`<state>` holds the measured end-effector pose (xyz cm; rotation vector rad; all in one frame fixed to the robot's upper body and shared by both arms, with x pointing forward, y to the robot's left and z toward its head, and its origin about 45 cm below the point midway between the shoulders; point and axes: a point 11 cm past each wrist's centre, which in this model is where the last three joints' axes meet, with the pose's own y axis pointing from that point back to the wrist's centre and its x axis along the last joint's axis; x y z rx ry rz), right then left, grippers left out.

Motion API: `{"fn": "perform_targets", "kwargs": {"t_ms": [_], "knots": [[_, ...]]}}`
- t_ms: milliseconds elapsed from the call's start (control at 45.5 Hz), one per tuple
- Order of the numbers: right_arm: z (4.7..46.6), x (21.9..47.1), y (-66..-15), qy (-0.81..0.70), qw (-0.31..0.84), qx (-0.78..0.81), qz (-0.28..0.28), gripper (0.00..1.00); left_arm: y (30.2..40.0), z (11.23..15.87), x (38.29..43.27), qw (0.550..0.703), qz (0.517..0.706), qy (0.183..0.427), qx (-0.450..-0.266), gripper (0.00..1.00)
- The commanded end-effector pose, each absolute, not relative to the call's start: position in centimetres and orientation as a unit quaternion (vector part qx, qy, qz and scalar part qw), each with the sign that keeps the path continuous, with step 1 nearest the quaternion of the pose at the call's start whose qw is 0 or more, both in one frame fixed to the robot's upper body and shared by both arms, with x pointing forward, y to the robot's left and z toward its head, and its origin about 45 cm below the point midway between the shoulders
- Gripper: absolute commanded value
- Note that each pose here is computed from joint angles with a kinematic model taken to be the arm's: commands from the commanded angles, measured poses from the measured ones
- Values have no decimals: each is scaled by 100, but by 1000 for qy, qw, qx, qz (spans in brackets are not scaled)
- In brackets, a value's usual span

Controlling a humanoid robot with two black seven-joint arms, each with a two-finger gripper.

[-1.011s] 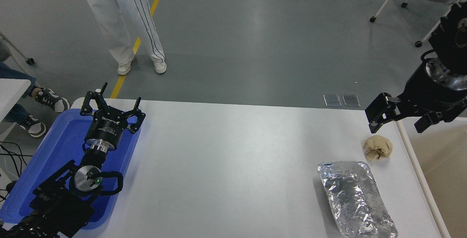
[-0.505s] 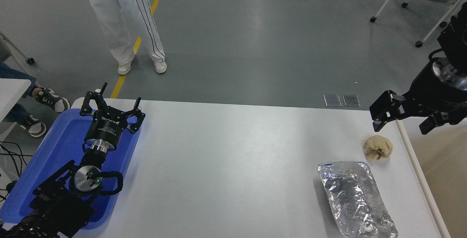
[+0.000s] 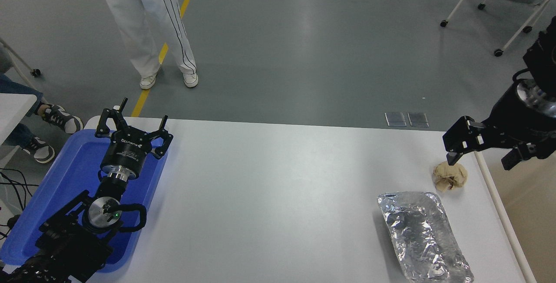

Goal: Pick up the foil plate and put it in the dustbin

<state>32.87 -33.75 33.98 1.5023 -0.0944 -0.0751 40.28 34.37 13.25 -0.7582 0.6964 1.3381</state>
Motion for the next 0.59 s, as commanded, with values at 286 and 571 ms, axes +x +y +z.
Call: {"fn": "perform_targets", "kwargs": {"t_ms": [286,571], "knots": [[2765,3336,-3340,45,732,680,-9,94,3440,1320,4023,664,593,308,-336,100],[2460,3260,-3447,73,736,673,-20,91,3440,1320,4023,664,593,308,-336,100]]}}
